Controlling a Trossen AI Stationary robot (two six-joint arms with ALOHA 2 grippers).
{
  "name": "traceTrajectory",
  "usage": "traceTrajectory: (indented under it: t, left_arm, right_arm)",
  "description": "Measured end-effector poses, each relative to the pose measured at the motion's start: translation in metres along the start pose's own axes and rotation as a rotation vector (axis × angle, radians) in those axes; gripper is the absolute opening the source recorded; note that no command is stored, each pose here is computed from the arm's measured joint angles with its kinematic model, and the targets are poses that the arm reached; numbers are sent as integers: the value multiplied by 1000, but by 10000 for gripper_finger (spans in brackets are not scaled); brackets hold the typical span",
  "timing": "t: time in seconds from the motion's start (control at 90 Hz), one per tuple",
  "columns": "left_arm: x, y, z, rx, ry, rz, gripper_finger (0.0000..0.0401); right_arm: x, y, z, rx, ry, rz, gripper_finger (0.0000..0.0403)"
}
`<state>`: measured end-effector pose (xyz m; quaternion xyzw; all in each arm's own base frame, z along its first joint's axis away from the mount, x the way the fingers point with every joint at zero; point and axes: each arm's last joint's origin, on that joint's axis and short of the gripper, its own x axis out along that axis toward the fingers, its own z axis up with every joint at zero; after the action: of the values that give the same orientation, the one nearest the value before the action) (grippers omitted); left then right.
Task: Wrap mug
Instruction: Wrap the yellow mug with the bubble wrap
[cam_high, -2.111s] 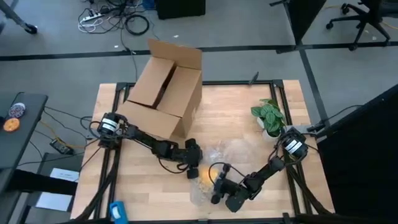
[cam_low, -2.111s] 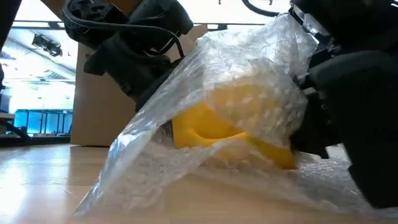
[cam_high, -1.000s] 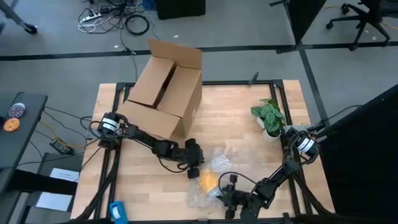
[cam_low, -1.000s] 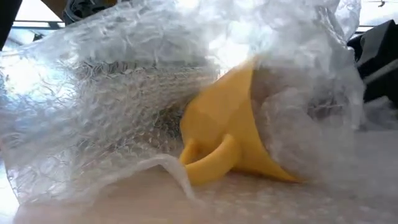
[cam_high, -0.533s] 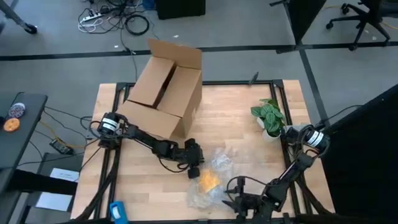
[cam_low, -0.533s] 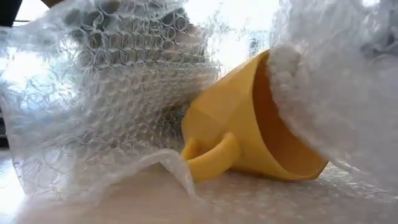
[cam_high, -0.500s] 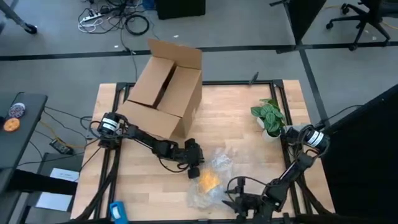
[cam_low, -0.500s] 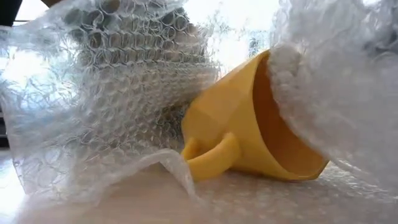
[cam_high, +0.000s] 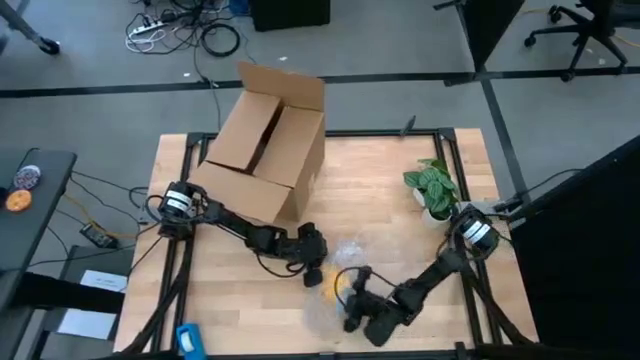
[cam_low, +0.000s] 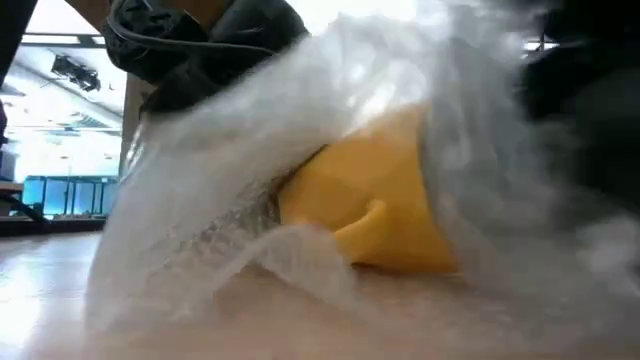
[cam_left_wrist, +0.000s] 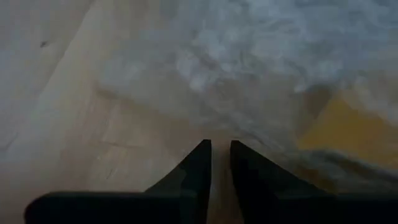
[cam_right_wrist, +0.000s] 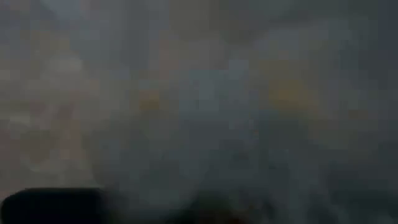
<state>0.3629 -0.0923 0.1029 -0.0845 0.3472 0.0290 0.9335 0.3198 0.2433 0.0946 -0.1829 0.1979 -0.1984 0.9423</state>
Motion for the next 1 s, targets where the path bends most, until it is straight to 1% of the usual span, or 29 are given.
traceTrajectory:
  t: [0.133,0.233,0.378,0.444,0.6,0.7,0.789,0.878,1.0]
  left_arm:
    - [0,0,-1,5,6,4,48]
    - [0,0,-1,13,9,5,48]
    - [0,-1,3,61,-36,-36,48]
    - [1,0,7,90,-62,-67,48]
    - [3,10,18,170,-124,-141,48]
    - [5,20,21,199,-115,-182,48]
    - [2,26,20,199,-104,-206,48]
    - [-6,28,17,194,-102,-192,48]
    - [-27,32,13,187,-74,-100,48]
  right_arm:
    - [15,-7,10,-59,8,-29,63]
    - [17,-9,19,-143,6,-35,54]
    - [13,-21,42,-236,22,14,42]
    - [13,-32,49,-268,55,46,35]
    - [29,-61,53,-249,180,145,19]
    - [49,-78,51,-223,265,245,10]
    - [64,-93,51,-192,305,339,2]
    - [74,-108,54,-155,319,418,1]
    - [85,-125,55,-142,335,465,1]
